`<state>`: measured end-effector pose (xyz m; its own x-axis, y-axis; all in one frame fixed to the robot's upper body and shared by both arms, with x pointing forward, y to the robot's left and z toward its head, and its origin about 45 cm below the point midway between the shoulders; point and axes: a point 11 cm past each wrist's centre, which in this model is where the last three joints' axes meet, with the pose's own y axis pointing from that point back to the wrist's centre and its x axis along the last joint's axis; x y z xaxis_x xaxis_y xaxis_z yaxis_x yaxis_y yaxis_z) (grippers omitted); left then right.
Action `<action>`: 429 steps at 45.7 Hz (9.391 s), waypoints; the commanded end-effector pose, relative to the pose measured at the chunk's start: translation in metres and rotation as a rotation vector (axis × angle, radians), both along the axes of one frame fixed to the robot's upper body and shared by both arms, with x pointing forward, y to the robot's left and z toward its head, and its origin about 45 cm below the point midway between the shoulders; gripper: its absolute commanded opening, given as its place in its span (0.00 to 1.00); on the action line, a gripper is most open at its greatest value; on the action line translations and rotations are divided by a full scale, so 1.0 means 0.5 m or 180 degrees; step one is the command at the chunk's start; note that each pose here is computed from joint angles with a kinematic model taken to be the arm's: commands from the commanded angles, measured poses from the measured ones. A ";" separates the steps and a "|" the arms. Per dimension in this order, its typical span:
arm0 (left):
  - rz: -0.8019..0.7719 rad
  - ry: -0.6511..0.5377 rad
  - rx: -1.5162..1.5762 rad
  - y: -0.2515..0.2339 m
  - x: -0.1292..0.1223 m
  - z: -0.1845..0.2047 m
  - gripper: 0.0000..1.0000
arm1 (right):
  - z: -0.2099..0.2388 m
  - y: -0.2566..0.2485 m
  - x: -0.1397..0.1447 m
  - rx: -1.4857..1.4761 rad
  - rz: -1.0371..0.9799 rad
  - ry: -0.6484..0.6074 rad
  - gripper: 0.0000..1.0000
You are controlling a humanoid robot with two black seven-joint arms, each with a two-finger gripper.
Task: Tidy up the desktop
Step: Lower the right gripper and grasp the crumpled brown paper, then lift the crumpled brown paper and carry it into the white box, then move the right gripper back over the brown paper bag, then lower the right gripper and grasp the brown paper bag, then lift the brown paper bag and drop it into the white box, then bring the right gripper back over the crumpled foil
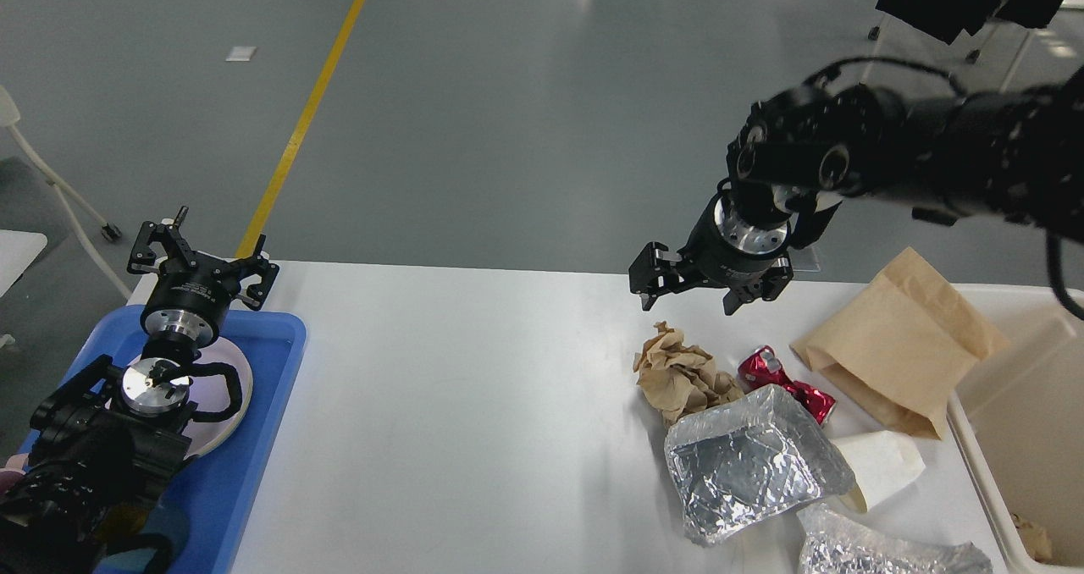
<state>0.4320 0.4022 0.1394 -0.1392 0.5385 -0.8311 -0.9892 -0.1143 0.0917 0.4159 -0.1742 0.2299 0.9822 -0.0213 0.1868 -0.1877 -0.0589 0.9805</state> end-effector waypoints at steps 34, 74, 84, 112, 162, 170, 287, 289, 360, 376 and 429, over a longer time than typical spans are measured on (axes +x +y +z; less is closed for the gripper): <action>-0.0003 0.0002 0.0000 0.000 0.000 0.000 0.96 | -0.284 -0.014 -0.011 0.0037 -0.0430 -0.0391 1.00; 0.0002 -0.0001 0.0001 0.000 0.001 0.001 0.96 | 0.017 -0.028 0.045 0.0443 -0.0557 -0.0462 0.00; 0.0001 0.0000 0.0000 0.000 0.000 0.000 0.96 | 0.274 -0.069 0.039 0.0791 -0.0460 -0.0586 0.00; 0.0001 0.0000 0.0000 0.000 0.000 0.000 0.96 | 0.247 -0.513 0.009 0.0872 -0.2342 -0.1343 0.00; -0.0003 0.0002 0.0000 0.000 0.000 0.000 0.96 | -0.164 -0.758 -0.173 -0.1134 -0.2984 -0.1651 1.00; 0.0001 0.0000 0.0000 0.000 0.000 0.000 0.96 | -0.023 -0.624 -0.032 -0.0950 -0.2256 -0.1613 1.00; -0.0003 0.0002 0.0000 0.000 0.000 0.000 0.96 | -0.317 -0.567 -0.143 -0.0760 -0.2435 -0.1044 0.17; 0.0001 0.0000 0.0000 0.000 0.000 0.000 0.96 | -0.316 -0.563 -0.140 -0.0726 -0.2462 -0.1064 0.11; 0.0001 0.0000 0.0000 0.000 0.000 0.000 0.96 | 0.465 -0.425 -0.024 0.2407 -0.2119 -0.1805 0.00; 0.0001 0.0000 0.0000 0.000 0.000 0.000 0.96 | 0.394 -0.558 -0.046 0.2240 -0.2752 -0.1933 0.00; 0.0004 -0.0001 -0.0004 0.000 0.000 0.000 0.96 | -0.224 -0.742 -0.196 -0.0803 -0.2884 -0.1131 0.97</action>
